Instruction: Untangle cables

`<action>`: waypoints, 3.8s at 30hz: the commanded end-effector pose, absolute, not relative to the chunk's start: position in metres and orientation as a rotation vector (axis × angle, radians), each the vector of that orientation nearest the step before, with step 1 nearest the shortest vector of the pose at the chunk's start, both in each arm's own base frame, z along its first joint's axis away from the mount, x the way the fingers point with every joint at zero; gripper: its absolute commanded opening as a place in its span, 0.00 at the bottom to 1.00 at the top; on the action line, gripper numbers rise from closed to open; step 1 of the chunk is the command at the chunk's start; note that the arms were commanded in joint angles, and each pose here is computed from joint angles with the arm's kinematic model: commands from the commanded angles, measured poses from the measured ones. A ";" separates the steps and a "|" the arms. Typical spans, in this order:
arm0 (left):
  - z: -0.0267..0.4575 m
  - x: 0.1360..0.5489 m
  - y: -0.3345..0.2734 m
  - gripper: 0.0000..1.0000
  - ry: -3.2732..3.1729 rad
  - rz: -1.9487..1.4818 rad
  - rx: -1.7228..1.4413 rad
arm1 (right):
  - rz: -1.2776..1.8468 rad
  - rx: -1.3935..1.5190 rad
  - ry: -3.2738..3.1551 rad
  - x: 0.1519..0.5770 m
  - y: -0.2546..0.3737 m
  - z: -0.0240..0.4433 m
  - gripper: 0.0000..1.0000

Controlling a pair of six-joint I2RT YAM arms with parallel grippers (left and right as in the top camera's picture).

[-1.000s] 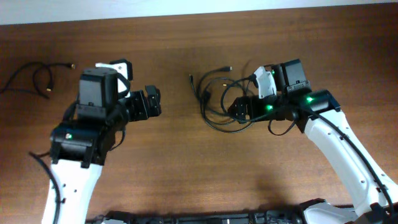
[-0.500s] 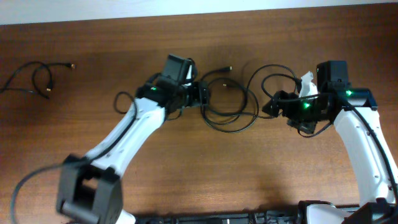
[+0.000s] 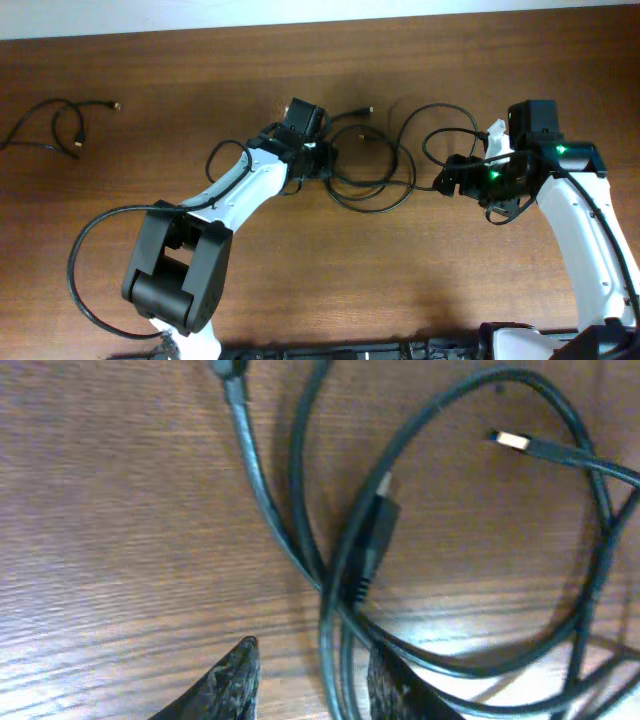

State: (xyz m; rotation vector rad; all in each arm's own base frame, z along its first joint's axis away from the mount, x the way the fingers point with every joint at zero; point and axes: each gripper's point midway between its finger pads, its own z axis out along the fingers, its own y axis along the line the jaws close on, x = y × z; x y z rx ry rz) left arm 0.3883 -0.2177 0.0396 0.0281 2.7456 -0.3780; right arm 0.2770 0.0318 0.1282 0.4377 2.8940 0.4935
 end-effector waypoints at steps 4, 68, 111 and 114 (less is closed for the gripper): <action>0.033 0.389 -0.213 0.36 2.714 -0.204 0.038 | 0.468 0.414 2.894 0.276 0.030 0.129 0.94; 0.424 0.376 -0.142 0.00 1.711 -0.333 0.093 | 0.486 0.254 2.858 0.288 0.058 0.132 0.99; 0.242 0.440 -0.101 0.99 2.465 -0.510 -0.355 | 0.494 0.286 2.980 0.278 0.067 0.109 0.99; 0.231 0.414 -0.148 0.99 2.563 -0.534 -0.226 | 0.508 0.301 2.860 0.283 0.064 0.136 0.99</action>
